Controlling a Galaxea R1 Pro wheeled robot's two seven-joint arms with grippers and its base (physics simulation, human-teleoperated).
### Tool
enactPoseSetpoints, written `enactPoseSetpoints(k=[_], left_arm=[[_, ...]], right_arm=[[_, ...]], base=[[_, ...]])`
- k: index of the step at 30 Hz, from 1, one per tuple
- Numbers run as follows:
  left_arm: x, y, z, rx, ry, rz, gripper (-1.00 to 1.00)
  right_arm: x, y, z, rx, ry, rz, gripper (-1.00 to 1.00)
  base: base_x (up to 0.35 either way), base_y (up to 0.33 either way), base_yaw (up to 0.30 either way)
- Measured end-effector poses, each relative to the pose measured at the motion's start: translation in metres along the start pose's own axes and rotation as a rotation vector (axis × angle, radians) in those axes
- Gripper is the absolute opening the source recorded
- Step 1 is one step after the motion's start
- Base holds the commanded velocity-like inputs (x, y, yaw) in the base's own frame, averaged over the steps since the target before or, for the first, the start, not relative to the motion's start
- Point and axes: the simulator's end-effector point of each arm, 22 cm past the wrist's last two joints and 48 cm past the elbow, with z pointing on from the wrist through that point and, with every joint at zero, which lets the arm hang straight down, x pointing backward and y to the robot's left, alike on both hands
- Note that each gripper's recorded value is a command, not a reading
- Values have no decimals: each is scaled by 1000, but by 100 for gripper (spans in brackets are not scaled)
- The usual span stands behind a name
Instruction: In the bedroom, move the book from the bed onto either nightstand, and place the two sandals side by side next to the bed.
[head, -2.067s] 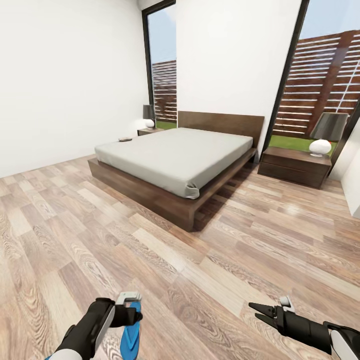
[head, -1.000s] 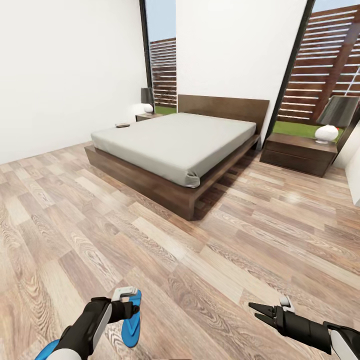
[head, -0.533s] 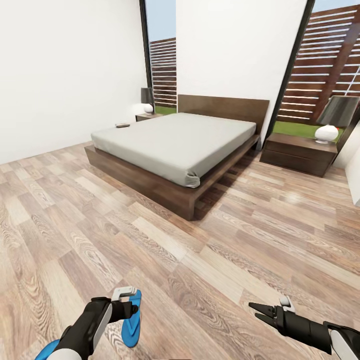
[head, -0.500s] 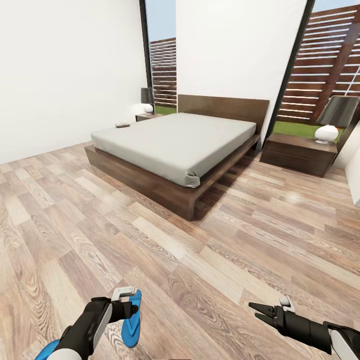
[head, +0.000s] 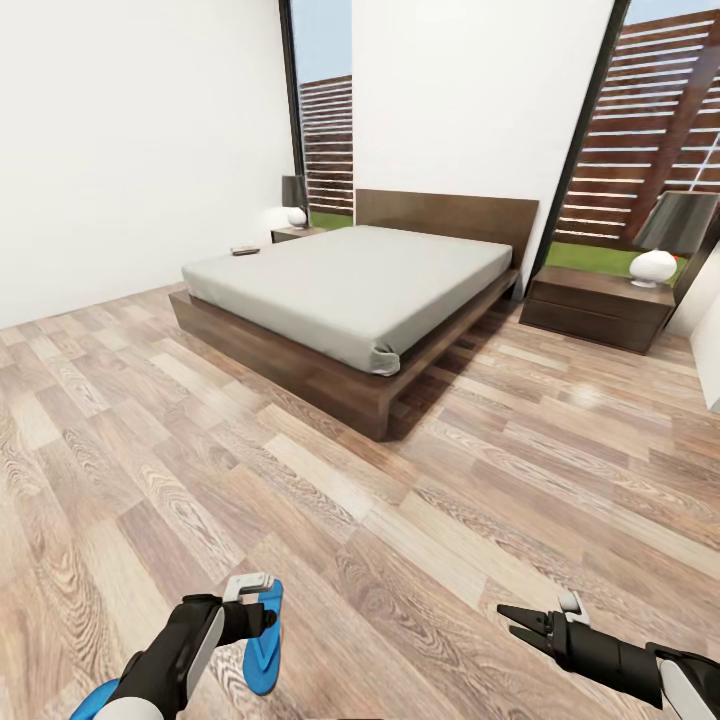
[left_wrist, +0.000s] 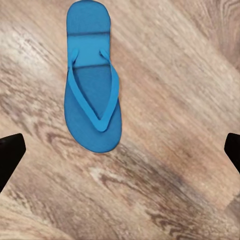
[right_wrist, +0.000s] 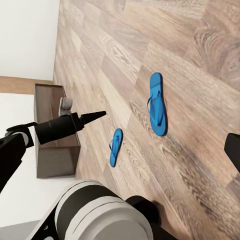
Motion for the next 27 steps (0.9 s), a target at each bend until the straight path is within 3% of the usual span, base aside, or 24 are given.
enactPoseSetpoints(k=[27], left_arm=[[0,0,0,0,2,1,100]], right_arm=[[0,0,0,1,0,0,100]], base=[[0,0,0]])
